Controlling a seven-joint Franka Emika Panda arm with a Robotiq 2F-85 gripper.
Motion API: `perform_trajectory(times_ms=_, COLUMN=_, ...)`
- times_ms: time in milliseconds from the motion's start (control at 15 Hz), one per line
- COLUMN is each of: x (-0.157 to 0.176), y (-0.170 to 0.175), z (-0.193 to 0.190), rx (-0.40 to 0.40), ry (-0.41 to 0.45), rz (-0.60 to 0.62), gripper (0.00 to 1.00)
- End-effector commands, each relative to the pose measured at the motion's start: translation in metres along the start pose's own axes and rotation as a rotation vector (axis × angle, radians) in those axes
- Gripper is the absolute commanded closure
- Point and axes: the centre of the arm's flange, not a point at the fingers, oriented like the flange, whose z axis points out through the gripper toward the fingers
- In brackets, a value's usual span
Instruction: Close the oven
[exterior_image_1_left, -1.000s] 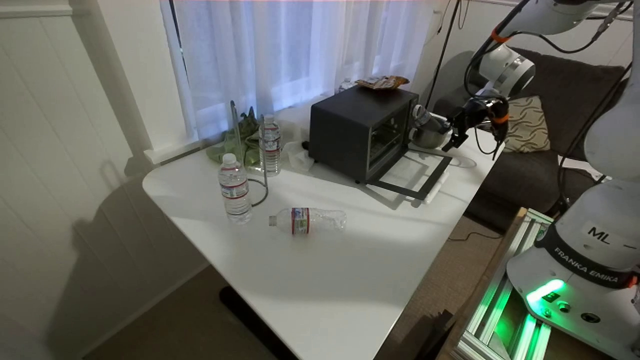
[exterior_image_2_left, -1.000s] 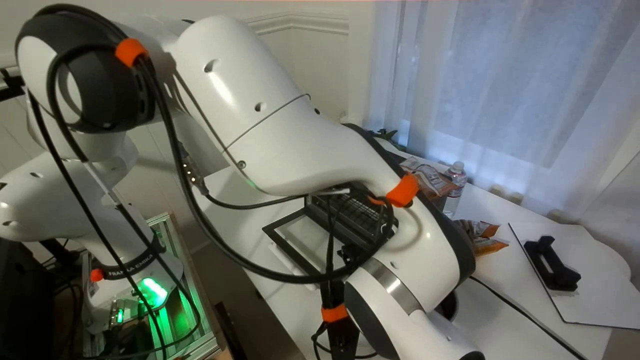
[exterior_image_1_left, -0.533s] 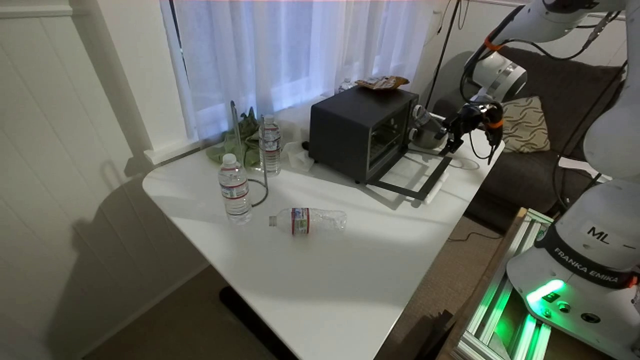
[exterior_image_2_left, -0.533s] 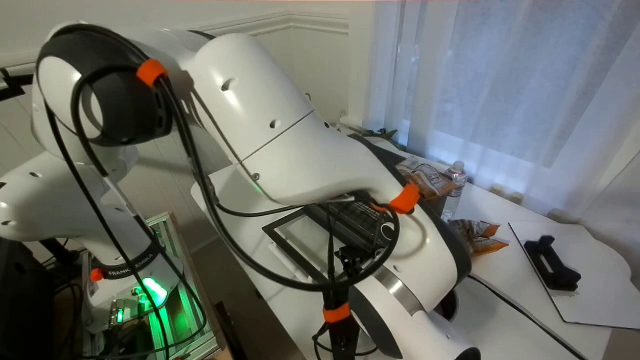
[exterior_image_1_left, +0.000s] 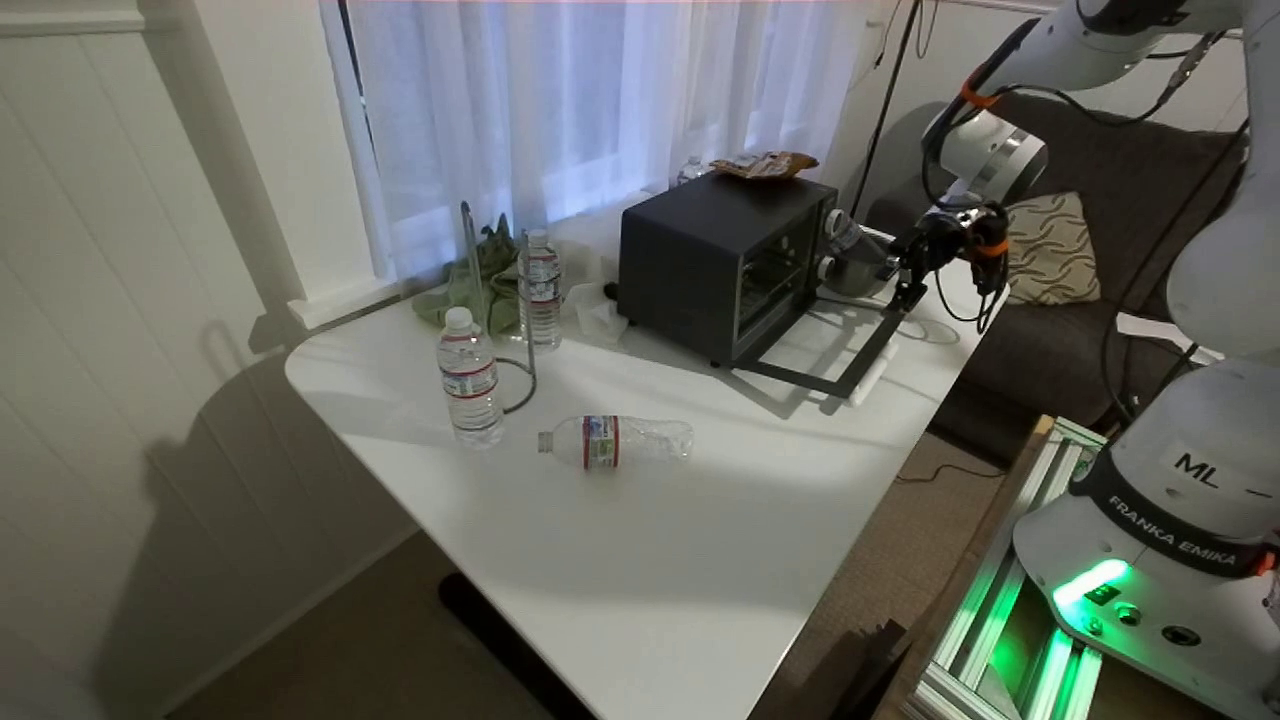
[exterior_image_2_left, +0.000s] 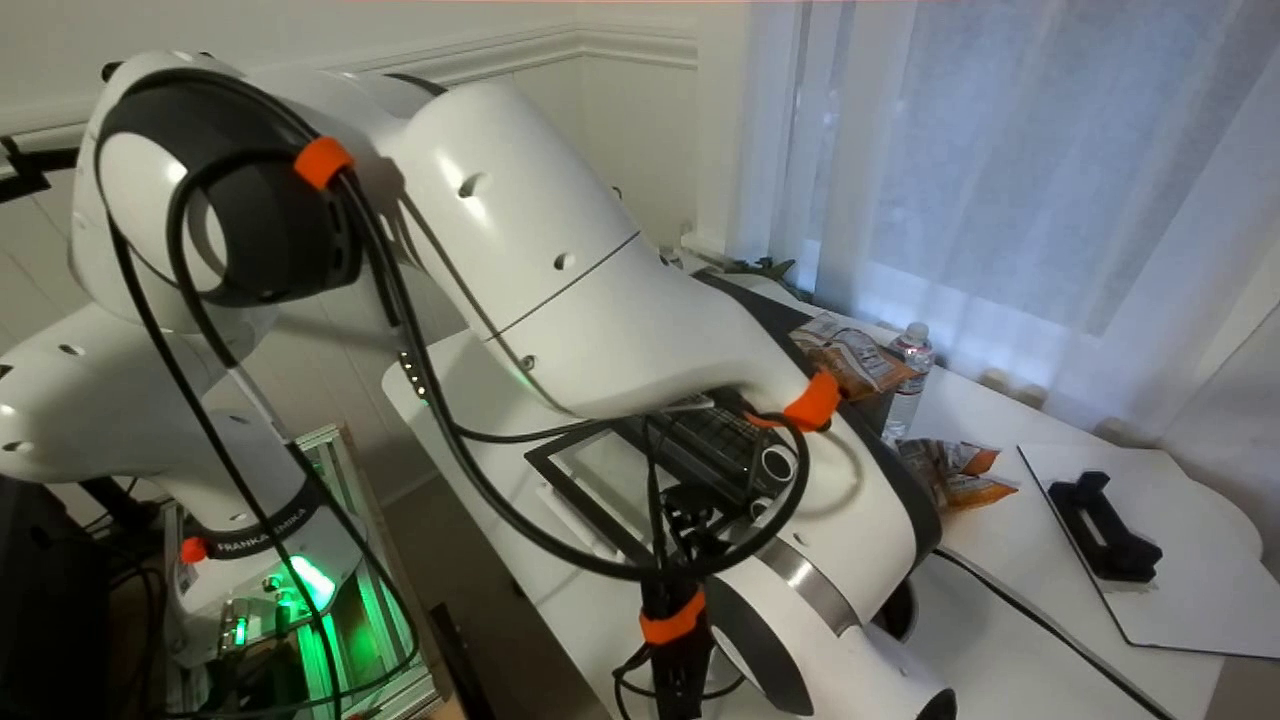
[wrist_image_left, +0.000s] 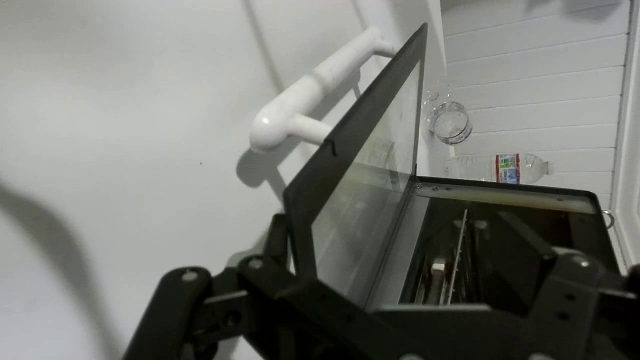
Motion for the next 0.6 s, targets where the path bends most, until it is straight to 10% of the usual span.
perform_trajectory(times_ms=0, x=0.001, y=0.001, z=-0.009, rx=0.049, ry=-0.044, rz=0.028, gripper=0.0)
perform_trajectory(times_ms=533, x=-0.001, y=-0.025, z=-0.026, rx=0.232, ry=0.032, rz=-0.027, gripper=0.0)
